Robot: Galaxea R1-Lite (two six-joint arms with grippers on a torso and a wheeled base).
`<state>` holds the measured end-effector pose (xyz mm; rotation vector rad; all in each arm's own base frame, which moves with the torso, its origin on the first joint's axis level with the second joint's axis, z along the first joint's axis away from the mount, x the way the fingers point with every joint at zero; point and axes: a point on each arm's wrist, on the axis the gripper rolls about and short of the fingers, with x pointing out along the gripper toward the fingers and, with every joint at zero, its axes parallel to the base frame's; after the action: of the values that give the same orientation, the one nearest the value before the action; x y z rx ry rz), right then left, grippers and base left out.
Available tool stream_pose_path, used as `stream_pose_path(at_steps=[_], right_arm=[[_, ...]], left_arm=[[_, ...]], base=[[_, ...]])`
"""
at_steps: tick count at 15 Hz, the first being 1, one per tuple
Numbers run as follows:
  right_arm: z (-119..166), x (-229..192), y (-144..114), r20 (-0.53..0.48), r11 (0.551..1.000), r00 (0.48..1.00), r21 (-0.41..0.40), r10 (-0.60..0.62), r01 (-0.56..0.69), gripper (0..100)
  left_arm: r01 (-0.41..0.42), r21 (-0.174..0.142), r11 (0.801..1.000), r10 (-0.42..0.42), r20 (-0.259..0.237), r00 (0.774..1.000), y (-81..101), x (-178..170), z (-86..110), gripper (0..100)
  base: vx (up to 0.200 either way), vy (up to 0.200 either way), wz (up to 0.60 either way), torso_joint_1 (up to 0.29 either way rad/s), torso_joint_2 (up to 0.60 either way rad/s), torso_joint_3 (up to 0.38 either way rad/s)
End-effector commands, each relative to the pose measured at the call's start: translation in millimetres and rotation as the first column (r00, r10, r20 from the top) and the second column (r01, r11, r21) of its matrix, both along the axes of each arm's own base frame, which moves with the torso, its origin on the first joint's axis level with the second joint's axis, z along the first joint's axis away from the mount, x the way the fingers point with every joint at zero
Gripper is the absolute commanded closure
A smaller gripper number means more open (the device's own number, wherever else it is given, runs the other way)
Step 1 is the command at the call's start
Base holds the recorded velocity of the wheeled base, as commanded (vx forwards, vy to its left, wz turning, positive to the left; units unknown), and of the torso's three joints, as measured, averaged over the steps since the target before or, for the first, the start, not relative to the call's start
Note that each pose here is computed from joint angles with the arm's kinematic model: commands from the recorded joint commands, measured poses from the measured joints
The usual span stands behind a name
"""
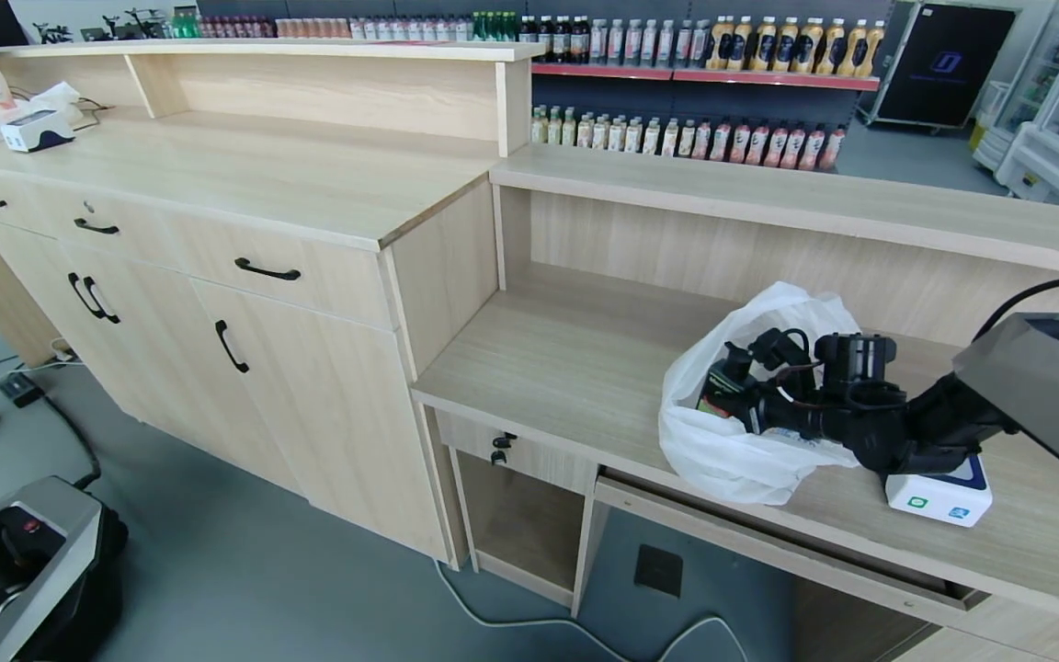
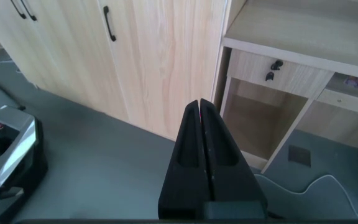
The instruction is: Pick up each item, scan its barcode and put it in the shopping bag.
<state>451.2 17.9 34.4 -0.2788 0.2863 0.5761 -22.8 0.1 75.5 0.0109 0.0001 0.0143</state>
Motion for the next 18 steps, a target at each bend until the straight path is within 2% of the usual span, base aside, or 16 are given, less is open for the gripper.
stream_pose_path(at_steps=[1,6,7,10,13,18], right_arm=[[-11,1,0,-0.028,1.000,1.000,-0.002,-0.002,0.002,100],[-10,1,0,-0.025,1.000,1.000,-0.003,-0.002,0.002,100],[-7,1,0,-0.022,1.000,1.000,-0.002,-0.004,0.004,0],[14,0,0,0.028,1.000,1.000,0.007,0.001,-0.001,0],[48,-6,-4,0.100,1.000,0.995,0.011,-0.008,0.007,0],[125,-58,-28,0.224,0.998,0.972,0.011,-0.069,0.068,0]], left_arm=[[-0.001,0.000,1.000,0.001,0.000,1.000,0.0,0,0.0,100],[-0.001,0.000,1.000,0.001,0.000,1.000,0.0,0,0.0,100],[-0.001,0.000,1.000,0.001,0.000,1.000,0.0,0,0.0,100],[-0.001,0.000,1.000,0.001,0.000,1.000,0.0,0,0.0,100],[-0.001,0.000,1.000,0.001,0.000,1.000,0.0,0,0.0,100],[-0.001,0.000,1.000,0.001,0.000,1.000,0.0,0,0.0,100]], base=[[0.000,0.000,0.00,0.000,0.00,0.000],[0.000,0.000,0.00,0.000,0.00,0.000],[0.000,0.000,0.00,0.000,0.00,0.000],[0.000,0.000,0.00,0.000,0.00,0.000],[0.000,0.000,0.00,0.000,0.00,0.000],[0.000,0.000,0.00,0.000,0.00,0.000]])
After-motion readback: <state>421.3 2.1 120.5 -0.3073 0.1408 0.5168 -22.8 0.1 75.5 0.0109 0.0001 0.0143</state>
